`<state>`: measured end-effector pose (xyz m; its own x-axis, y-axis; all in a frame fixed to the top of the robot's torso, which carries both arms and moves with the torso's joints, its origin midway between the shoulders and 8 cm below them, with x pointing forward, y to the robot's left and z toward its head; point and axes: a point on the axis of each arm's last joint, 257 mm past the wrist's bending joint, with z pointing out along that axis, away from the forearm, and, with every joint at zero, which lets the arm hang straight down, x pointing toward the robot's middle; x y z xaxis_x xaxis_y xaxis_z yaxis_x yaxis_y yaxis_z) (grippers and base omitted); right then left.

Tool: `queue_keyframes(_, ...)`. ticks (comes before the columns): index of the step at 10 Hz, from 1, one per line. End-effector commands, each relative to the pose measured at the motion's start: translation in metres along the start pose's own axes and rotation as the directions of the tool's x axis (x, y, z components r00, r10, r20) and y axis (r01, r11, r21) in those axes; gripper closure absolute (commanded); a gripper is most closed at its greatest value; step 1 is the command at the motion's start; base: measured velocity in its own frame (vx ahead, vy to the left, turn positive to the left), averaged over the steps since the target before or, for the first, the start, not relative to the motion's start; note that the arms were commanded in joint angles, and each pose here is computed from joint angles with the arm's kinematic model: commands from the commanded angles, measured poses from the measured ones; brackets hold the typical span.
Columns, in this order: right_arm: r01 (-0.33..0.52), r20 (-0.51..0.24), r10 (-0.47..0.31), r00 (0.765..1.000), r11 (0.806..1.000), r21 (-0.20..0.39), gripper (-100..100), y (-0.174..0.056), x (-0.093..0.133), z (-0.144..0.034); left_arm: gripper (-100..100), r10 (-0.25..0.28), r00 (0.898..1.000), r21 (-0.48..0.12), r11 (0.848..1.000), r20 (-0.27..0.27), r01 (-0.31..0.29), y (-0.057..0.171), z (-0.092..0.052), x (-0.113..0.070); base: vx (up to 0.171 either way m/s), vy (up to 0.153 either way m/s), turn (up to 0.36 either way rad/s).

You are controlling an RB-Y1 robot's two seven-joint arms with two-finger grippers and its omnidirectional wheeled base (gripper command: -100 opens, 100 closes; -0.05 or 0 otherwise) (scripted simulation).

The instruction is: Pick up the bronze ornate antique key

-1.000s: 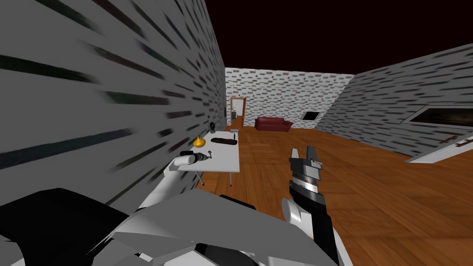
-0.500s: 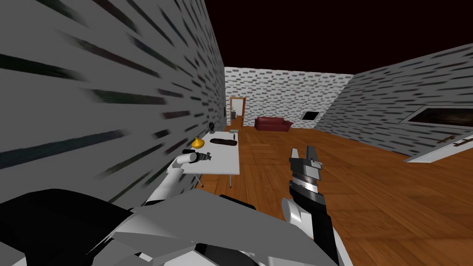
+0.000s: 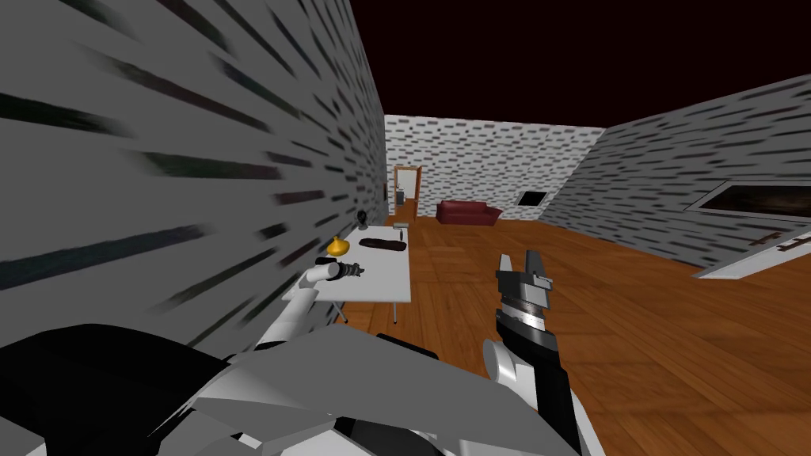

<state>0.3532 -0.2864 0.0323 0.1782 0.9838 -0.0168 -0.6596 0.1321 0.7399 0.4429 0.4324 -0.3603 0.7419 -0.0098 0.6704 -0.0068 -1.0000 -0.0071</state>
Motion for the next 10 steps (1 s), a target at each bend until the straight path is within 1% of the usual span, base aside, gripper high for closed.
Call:
queue_keyframes(1, 0.0, 0.0, 0.0, 1.0, 1.0, 0.0, 0, 0.0, 0.0, 0.0, -100, 0.0, 1.0, 0.0, 1.0, 0.0, 0.0, 0.0, 0.0, 0.0, 0.03, 0.006, -0.002)
queue_keyframes(2, 0.0, 0.0, 0.0, 1.0, 1.0, 0.0, 0, 0.0, 0.0, 0.0, 100, 0.001, 1.0, 0.001, 1.0, -0.002, -0.001, 0.0, 0.0004, 0.0, 0.0, 0.0, 0.0)
queue_keyframes(6, 0.0, 0.0, 0.0, 1.0, 1.0, 0.0, 0, 0.0, 0.0, 0.0, 100, 0.001, 1.0, 0.0, 1.0, -0.002, -0.001, 0.0003, 0.0004, 0.0003, 0.0, 0.0, 0.0)
queue_keyframes(7, 0.0, 0.0, 0.0, 1.0, 1.0, 0.0, 0, 0.0, 0.0, 0.0, 0, 0.001, 1.0, 0.0, 1.0, -0.002, -0.001, 0.0002, 0.0004, 0.0003, 0.0, 0.0, 0.0)
queue_keyframes(8, 0.0, 0.0, 0.0, 1.0, 1.0, 0.0, 0, 0.0, 0.0, 0.0, 100, 0.002, 1.0, 0.001, 1.0, -0.001, -0.002, -0.0029, -0.0078, 0.0068, -0.043, -0.009, 0.002)
queue_keyframes(9, 0.0, 0.0, 0.0, 1.0, 1.0, 0.0, 0, 0.0, 0.0, 0.0001, 100, 0.003, 1.0, 0.002, 1.0, -0.004, -0.003, -0.0013, -0.0042, 0.0041, -0.027, -0.004, 0.004)
queue_keyframes(10, 0.0, 0.0, 0.0, 1.0, 1.0, 0.0, 0, 0.0, 0.0, 0.0, 0, 0.002, 1.0, 0.001, 1.0, -0.003, -0.002, -0.0014, -0.005, 0.0044, 0.0, 0.0, 0.0)
